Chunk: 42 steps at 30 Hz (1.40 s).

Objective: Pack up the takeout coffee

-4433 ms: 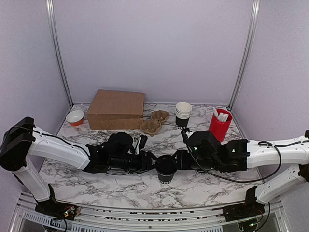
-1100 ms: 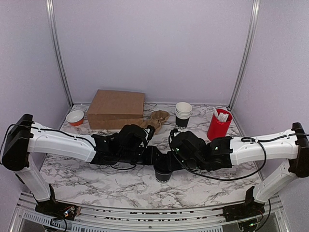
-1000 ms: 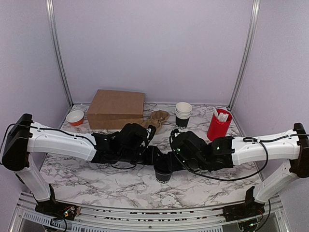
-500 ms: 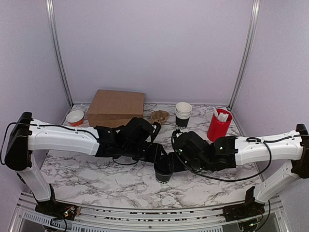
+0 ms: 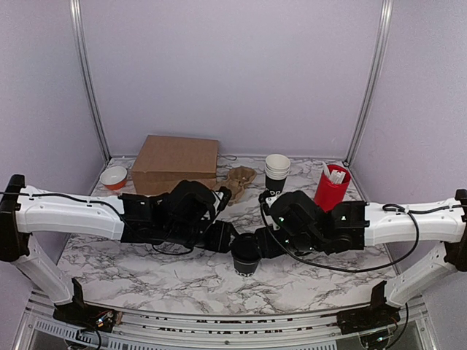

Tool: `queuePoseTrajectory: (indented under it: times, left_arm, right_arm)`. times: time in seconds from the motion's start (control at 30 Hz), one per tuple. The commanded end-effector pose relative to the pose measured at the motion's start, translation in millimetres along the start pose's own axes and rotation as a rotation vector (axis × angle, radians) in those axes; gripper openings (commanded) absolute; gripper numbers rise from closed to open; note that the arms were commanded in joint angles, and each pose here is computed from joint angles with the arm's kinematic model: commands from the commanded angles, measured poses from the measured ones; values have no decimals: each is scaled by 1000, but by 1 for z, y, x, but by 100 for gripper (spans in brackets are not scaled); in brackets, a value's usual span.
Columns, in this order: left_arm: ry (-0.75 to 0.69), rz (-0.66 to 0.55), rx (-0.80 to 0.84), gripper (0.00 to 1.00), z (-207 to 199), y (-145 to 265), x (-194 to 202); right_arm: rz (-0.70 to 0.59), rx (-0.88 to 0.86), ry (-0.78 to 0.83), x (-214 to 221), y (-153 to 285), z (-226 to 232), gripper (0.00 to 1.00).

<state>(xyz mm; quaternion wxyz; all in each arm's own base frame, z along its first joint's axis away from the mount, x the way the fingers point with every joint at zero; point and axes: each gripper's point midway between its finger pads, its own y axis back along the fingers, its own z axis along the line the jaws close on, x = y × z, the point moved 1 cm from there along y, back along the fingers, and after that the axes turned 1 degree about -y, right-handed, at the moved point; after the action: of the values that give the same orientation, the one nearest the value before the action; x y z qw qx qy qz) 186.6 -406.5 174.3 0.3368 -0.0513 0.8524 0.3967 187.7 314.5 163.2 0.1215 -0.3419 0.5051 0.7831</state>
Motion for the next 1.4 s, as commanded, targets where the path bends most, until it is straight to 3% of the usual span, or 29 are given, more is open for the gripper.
queuePoseTrajectory:
  times: [0.0, 0.27, 0.47, 0.7, 1.37]
  left_arm:
    - [-4, 59, 1, 41, -4, 9, 34]
    - [21, 104, -24, 41, -11, 3, 73]
    - [56, 44, -71, 43, -3, 3, 61]
    - [64, 78, -32, 43, -7, -9, 65]
    - [83, 74, -65, 43, 29, -20, 44]
  right_arm:
    - [-55, -155, 85, -37, 19, 12, 51]
    - [-75, -315, 217, -59, 20, 27, 52]
    - [-62, -261, 283, -58, 5, 20, 51]
    - [-42, -269, 321, -56, -10, 21, 51]
    - [25, -254, 260, -37, -16, 11, 39]
